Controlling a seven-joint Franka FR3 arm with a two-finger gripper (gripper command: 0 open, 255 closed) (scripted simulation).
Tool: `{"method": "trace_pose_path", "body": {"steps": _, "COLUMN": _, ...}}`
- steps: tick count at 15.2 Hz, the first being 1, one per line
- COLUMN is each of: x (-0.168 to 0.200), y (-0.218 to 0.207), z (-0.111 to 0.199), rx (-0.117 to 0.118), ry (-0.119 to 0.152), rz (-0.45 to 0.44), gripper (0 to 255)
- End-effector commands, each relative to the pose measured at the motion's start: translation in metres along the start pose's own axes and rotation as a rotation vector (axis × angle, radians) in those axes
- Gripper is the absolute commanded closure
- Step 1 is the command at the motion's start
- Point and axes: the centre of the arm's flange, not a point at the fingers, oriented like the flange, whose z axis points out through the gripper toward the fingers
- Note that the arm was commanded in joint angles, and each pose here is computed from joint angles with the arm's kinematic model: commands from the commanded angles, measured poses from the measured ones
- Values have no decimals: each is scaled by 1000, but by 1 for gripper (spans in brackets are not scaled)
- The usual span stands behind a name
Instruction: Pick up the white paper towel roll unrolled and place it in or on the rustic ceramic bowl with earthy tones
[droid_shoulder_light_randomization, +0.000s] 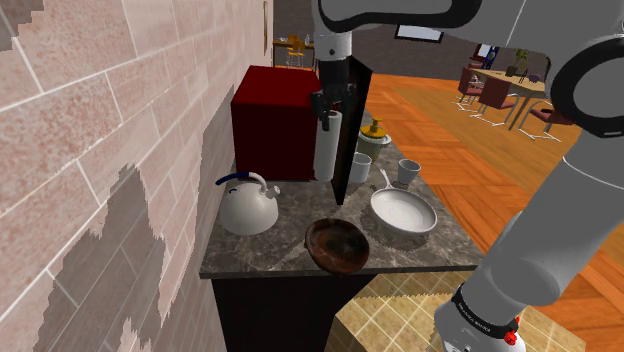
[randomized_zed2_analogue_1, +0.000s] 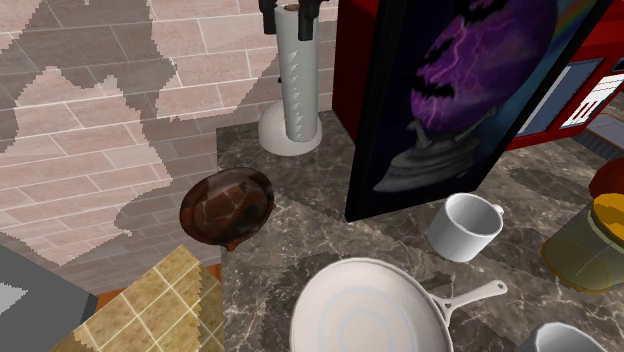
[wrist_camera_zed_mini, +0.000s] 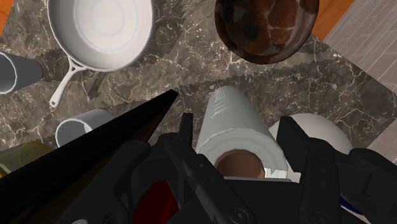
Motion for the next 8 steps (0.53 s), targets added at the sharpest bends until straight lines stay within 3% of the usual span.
{"method": "trace_pose_path", "body": {"steps": 1, "x": -23, "y": -4, "z": -9, "rx": 0, "ry": -1, "rz": 0, "gripper": 255}}
{"method": "trace_pose_path", "body": {"steps": 8, "x": -109, "y": -25, "z": -35, "rx": 0, "ry": -1, "rz": 0, "gripper": 255}}
